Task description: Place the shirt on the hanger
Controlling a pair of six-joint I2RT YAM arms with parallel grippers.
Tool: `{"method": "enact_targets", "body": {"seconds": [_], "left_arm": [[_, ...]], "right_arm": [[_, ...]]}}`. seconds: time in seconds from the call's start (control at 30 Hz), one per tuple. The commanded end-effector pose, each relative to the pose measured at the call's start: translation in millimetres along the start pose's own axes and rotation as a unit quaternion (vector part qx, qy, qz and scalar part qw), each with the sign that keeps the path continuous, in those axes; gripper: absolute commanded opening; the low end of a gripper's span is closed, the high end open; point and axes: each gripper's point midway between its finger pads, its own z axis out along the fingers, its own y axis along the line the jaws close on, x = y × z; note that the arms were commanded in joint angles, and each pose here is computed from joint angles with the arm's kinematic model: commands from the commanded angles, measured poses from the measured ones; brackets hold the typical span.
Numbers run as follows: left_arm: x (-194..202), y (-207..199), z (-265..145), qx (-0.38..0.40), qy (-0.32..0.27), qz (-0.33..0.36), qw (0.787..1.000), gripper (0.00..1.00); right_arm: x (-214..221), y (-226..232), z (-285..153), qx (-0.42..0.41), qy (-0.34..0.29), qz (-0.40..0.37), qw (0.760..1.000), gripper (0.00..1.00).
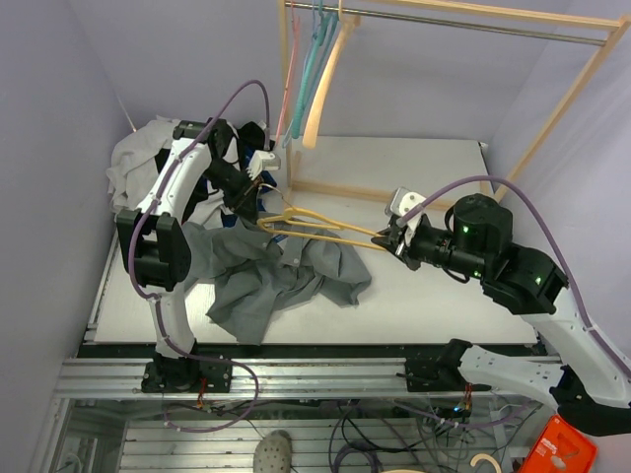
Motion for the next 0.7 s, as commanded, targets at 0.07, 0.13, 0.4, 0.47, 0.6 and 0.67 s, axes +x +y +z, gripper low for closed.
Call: {"method": "enact_targets", "body": {"seconds": [0.07, 0.13, 0.4, 0.47, 0.6, 0.67], "left_arm": [[-11, -4, -8, -0.010, -0.008, 0.014, 1.000, 0.12], [-11, -4, -6, -0.008, -0.008, 0.014, 1.000, 0.11], [-24, -6, -14, -0.018, -0.022, 0.020, 0.999, 0.11], [-26, -8, -16, -0.020, -0.023, 0.027, 0.999, 0.11], [-32, -16, -19, -0.025, -0.027, 0.043, 0.998, 0.11], [-35, -21, -21, -0.026, -0.030, 0.052, 0.998, 0.11]], "right_arm": [[-39, -10, -11, 0.014, -0.064, -0.017, 0.998, 0.00], [-35, -9, -8, 0.011, -0.058, -0.020, 0.998, 0.00], [0, 3, 11, -0.011, -0.016, -0.022, 1.000, 0.00], [4, 4, 12, -0.010, -0.016, -0.025, 1.000, 0.00], [6, 3, 15, -0.010, -0.014, -0.031, 0.999, 0.00], [6, 6, 20, -0.025, -0.010, -0.034, 0.999, 0.00]]}}
